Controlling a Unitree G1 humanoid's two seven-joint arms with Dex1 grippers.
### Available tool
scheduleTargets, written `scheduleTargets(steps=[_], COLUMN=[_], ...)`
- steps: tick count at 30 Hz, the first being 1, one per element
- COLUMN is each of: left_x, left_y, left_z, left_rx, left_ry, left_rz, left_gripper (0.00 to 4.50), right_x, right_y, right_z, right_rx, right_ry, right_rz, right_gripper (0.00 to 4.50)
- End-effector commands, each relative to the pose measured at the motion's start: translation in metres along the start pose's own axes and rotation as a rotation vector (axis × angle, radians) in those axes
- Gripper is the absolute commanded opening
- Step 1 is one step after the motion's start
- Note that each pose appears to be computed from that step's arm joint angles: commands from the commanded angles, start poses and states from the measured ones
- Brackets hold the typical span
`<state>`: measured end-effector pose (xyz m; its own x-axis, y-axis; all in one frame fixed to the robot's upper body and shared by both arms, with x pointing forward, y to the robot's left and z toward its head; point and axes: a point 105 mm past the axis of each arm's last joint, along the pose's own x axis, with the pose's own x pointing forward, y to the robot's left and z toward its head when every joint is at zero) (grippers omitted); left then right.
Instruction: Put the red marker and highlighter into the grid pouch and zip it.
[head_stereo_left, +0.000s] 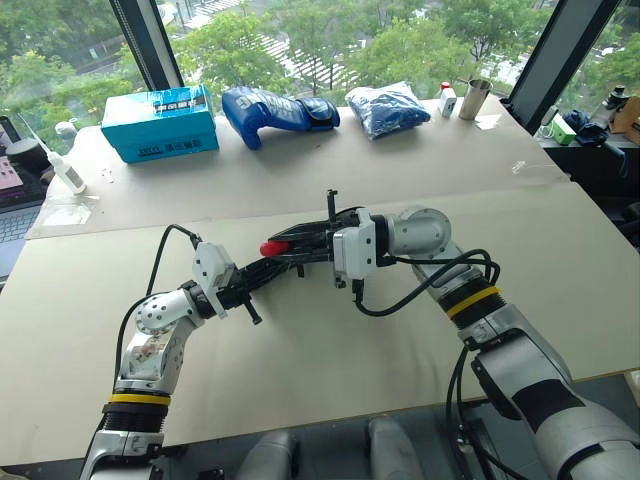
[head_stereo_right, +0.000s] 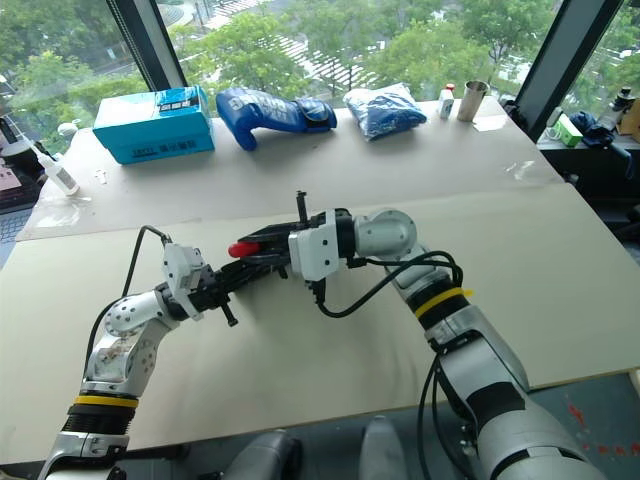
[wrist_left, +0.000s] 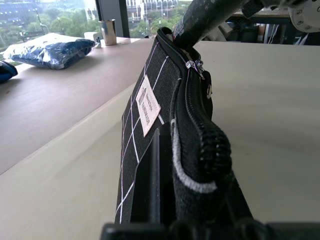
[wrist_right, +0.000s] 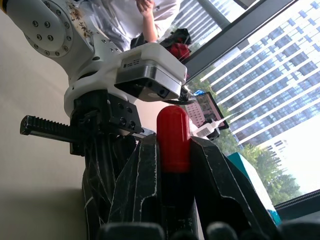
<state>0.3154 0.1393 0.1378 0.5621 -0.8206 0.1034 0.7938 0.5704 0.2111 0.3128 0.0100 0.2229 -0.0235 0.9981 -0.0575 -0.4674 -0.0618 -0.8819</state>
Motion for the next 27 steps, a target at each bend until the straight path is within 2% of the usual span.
scheduleTargets(steps=[1,18,20,23,27], left_x=[-0.003,-0.009,-0.01,-0.011,-0.011], left_y=[0.005,0.009,0.009,0.008,0.008], left_z=[0.017,0.025,0.025,0.025,0.024], left_rx=[0.042,0.047,0.046,0.045,0.042], left_ry=[-0.04,-0.049,-0.047,-0.045,-0.044], left_rz=[0.013,0.034,0.04,0.044,0.047], left_gripper=[0.0,0.0,0.0,0.0,0.0], right_x=[-0.005,-0.011,-0.016,-0.023,-0.03], right_y=[-0.015,0.009,0.012,0.013,-0.009], right_z=[0.003,-0.033,-0.039,-0.045,-0.046], right_rx=[0.023,0.029,0.035,0.047,0.052], right_ry=[-0.011,0.087,0.118,0.158,0.198], right_rz=[-0.071,-0.022,0.006,0.052,0.0], right_gripper=[0.48,0.48,1.48,2.54,3.76])
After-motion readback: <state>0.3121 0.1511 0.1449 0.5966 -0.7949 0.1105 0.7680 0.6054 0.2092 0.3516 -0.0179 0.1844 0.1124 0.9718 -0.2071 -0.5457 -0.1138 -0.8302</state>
